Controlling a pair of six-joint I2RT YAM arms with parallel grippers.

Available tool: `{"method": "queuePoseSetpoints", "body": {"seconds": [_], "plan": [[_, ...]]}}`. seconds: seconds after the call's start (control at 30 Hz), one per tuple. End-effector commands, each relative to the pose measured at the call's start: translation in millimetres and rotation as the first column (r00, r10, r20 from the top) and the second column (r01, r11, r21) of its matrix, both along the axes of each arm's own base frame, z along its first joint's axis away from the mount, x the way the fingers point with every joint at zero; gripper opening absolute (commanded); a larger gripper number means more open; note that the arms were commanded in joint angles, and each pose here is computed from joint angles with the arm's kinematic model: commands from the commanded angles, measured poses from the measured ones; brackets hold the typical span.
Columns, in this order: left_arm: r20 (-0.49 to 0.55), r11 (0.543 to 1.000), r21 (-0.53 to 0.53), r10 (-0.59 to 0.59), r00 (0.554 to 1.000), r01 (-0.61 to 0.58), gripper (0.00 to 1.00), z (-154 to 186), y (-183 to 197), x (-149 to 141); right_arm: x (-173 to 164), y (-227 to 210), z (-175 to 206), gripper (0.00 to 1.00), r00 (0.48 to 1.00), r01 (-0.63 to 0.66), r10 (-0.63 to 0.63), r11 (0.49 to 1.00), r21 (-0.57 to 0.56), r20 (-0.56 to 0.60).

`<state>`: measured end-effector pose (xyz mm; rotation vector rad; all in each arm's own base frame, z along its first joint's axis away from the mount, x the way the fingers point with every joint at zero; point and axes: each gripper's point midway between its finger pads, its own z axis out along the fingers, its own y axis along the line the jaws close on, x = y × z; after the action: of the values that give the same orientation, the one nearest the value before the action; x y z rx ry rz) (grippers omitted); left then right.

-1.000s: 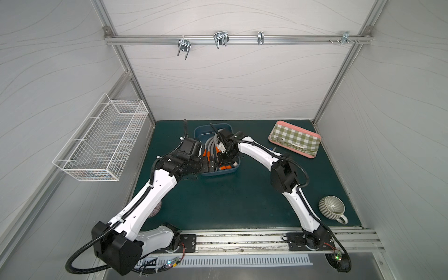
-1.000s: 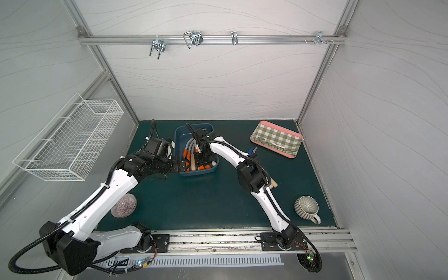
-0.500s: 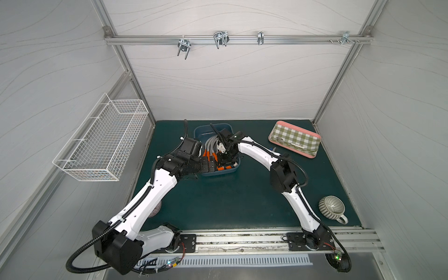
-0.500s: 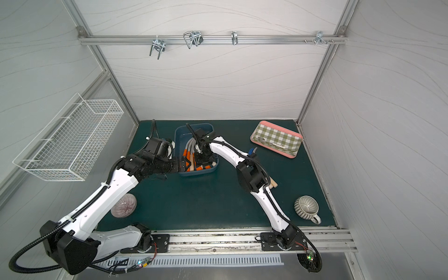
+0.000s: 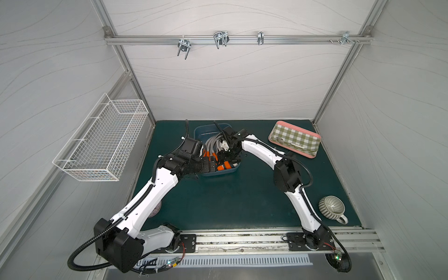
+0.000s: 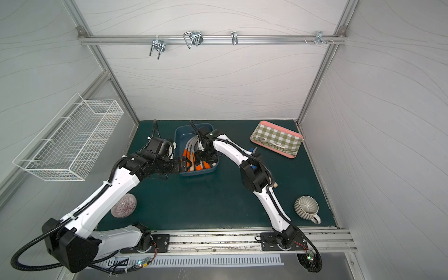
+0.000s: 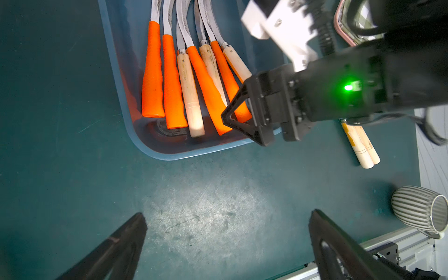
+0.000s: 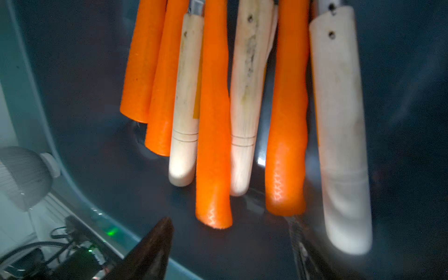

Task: Put small sickles into storage boxes
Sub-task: Place the sickle in the storage box, then pick up the sickle at the center of the board.

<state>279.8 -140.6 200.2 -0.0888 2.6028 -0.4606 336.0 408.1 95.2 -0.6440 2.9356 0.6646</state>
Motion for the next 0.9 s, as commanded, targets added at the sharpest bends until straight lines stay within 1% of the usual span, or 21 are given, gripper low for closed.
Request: {"method": "queuePoseSetpoints", "body": {"seconds": [0.0, 0.1, 0.13, 0.5, 0.87], "plan": [[0.028, 0.998, -0.057, 0.005, 1.000, -0.003, 0.99, 11.9, -8.8, 8.8, -2.5, -14.0, 34.4, 0.89, 0.999, 0.016, -0.017, 0.999, 0.027, 0.028], [0.019, 0.997, -0.075, 0.006, 1.000, -0.005, 0.99, 11.4, -12.3, 8.8, -5.0, -25.5, 40.6, 0.98, 0.999, 0.031, -0.032, 0.999, 0.023, 0.031], [0.016, 0.997, -0.079, 0.005, 1.000, -0.004, 0.99, 10.9, -13.7, 8.3, -6.1, -29.7, 41.8, 0.99, 0.999, 0.036, -0.037, 0.999, 0.019, 0.031], [0.026, 0.996, -0.067, -0.051, 0.998, 0.052, 0.99, 9.1, -43.0, -2.2, -24.3, -81.5, 48.7, 0.99, 0.996, 0.085, -0.083, 0.996, -0.038, 0.046], [0.026, 0.993, -0.066, -0.096, 0.995, 0.098, 0.99, -2.0, -68.6, -20.6, -49.1, -130.7, 39.4, 0.99, 0.990, 0.137, -0.132, 0.984, -0.117, 0.046]]}}
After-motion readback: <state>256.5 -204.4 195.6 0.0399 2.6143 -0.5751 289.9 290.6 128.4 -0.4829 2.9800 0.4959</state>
